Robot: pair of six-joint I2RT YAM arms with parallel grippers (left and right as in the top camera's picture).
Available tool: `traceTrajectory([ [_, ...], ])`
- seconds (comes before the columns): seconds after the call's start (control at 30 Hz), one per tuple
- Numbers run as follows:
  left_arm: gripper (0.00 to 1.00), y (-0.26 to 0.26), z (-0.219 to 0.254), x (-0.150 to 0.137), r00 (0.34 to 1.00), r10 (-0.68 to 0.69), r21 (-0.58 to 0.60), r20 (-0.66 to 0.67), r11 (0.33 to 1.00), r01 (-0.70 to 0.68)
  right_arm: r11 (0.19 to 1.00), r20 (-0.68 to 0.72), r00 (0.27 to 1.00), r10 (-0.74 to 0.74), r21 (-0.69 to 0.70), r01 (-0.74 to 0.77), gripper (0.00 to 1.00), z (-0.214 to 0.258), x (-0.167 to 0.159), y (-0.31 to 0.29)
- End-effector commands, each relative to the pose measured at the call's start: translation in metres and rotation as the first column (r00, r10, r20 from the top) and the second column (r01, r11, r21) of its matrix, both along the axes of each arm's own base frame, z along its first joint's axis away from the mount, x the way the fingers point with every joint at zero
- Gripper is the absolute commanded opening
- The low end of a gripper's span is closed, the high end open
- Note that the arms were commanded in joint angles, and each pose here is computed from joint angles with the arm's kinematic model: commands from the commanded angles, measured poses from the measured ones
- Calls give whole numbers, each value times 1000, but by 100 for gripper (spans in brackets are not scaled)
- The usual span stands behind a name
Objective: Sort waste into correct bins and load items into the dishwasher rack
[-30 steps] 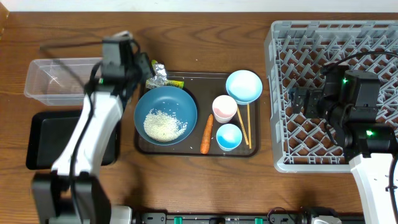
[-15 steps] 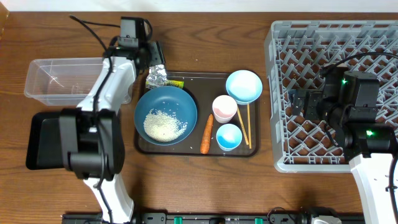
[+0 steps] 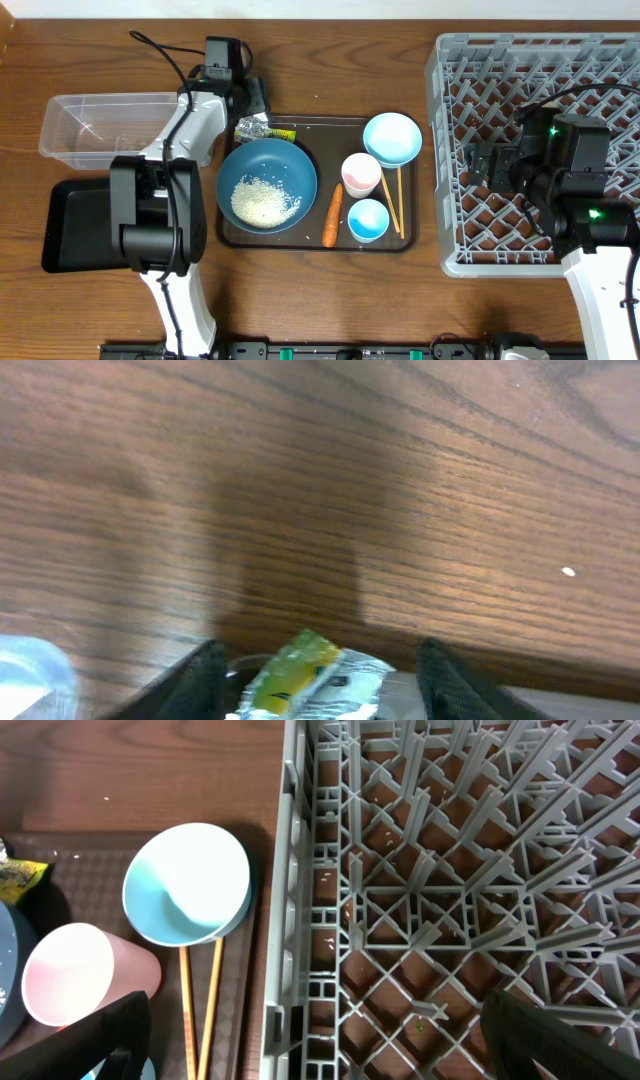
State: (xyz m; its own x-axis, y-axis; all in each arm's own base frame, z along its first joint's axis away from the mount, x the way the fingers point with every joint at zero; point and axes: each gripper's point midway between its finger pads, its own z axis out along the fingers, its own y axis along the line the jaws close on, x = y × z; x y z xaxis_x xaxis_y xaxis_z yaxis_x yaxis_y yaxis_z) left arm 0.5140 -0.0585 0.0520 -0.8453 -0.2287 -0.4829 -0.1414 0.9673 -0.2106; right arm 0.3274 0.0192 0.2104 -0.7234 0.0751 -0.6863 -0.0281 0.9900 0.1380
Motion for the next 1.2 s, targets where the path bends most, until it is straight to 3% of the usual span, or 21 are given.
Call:
traceTrajectory([
  [0.0, 36, -8, -4, 0, 1000, -29, -5, -12, 1000, 29, 1000, 13, 1000, 17, 7, -17, 99, 6, 1, 6],
  [0.1, 6, -7, -7, -3, 999, -29, -3, -28, 1000, 29, 1000, 13, 1000, 17, 7, -17, 99, 6, 1, 6],
  [0.27, 6, -7, 8, 0, 999, -36, 1, 4, 999, 36, 1000, 13, 1000, 17, 7, -17, 99, 6, 1, 6],
  [0.57, 6, 2, 104, -2, 985, -19, 0, 173, 1000, 19, 1000, 12, 1000, 17, 7, -17, 99, 6, 1, 6],
  [0.83, 6, 63, 170, -20, 957, 101, 1, 273, 994, -105, 1000, 13, 1000, 17, 6, -17, 99, 6, 1, 6],
  [0.97, 6, 115, 175, -31, 942, 207, 14, 263, 976, -218, 1000, 12, 1000, 17, 7, -17, 99, 6, 1, 6],
  [1.17, 6, 171, 146, -61, 934, 331, 27, 133, 941, -338, 1000, 13, 1000, 17, 7, -17, 99, 6, 1, 6],
])
